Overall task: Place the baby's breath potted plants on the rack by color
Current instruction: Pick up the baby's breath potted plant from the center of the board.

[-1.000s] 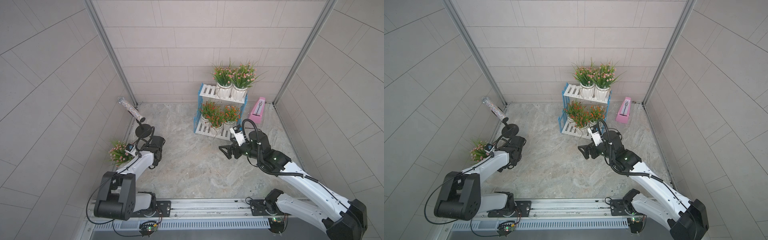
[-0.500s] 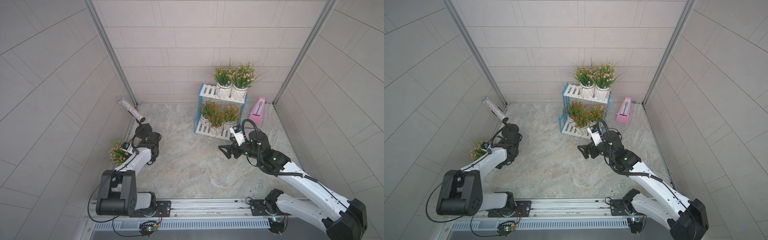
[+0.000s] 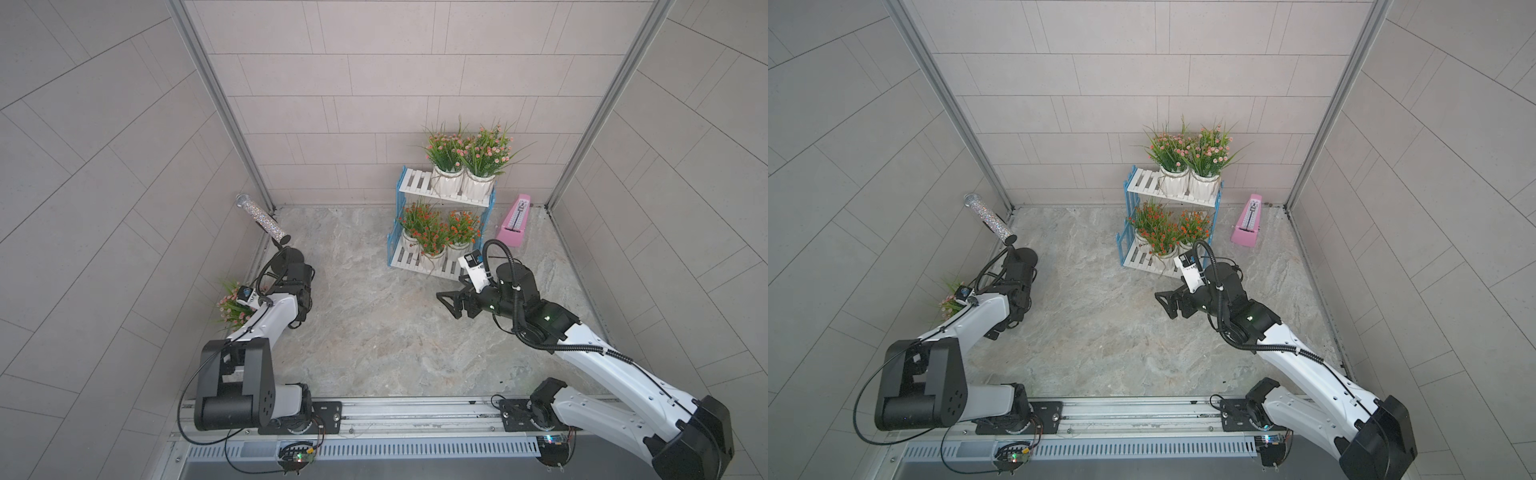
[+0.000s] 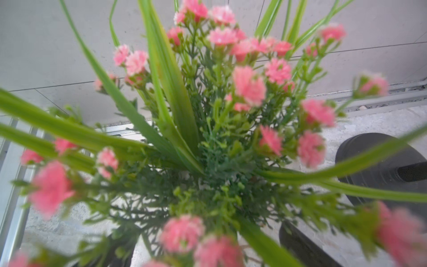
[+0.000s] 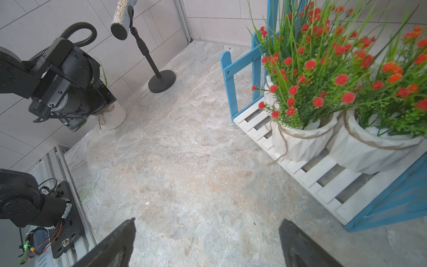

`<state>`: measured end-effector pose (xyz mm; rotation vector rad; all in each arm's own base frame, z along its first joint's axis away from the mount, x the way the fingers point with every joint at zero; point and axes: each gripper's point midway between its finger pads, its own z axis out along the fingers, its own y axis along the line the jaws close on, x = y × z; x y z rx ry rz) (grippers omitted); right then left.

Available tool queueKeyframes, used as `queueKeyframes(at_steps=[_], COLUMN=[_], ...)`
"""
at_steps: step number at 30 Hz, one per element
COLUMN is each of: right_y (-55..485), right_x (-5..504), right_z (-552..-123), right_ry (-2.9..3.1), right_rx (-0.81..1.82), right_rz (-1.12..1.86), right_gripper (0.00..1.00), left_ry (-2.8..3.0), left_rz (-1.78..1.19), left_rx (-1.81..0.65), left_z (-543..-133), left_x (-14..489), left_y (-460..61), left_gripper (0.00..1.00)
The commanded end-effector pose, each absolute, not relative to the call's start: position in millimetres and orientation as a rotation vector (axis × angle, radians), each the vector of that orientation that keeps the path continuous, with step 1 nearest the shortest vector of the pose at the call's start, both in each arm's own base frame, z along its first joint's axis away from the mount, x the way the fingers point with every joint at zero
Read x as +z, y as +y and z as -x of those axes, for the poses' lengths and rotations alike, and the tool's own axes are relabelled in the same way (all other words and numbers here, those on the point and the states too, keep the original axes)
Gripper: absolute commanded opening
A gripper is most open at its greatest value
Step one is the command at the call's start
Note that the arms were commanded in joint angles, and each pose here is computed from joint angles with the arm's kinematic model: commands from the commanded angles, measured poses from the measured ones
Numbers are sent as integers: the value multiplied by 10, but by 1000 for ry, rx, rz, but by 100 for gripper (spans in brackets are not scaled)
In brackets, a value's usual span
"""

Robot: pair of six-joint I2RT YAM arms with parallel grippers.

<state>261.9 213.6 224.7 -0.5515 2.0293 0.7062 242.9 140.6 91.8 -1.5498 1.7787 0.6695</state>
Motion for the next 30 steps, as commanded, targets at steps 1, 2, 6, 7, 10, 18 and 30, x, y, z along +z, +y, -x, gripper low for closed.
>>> queueKeyframes(at_steps=[1, 2, 6, 7, 10, 18, 30], right_y=[2169, 2167, 2165, 2167, 2168, 2167, 2188], right_x=[2235, 2229, 2235, 2230, 2214, 2152, 2137], right_z=[-2603, -2605, -2595, -2593, -2587, -2579, -2593], right_ry=[2009, 2011, 2007, 2008, 2011, 2023, 2025], right_rx=[715, 715, 716, 716, 717, 712, 714], right_rz=[575, 574, 579, 580, 584, 595, 608], right_gripper=[99, 99, 99, 99, 99, 99, 99], left_ry=[1775, 1772, 1787, 1790, 1800, 1800, 1811], left_rz=[1556, 1561, 1573, 1574, 1578, 1586, 1621], left_rx=[708, 708, 711, 712, 714, 721, 712], left_z=[-2419, -2423, -2449, -2459, -2480, -2530, -2512], left_x=[957, 958, 929, 925, 919, 956, 884], left_y=[1467, 1480, 1511, 1519, 1540, 1603, 1677], left_gripper=[100, 100, 100, 100, 100, 100, 100])
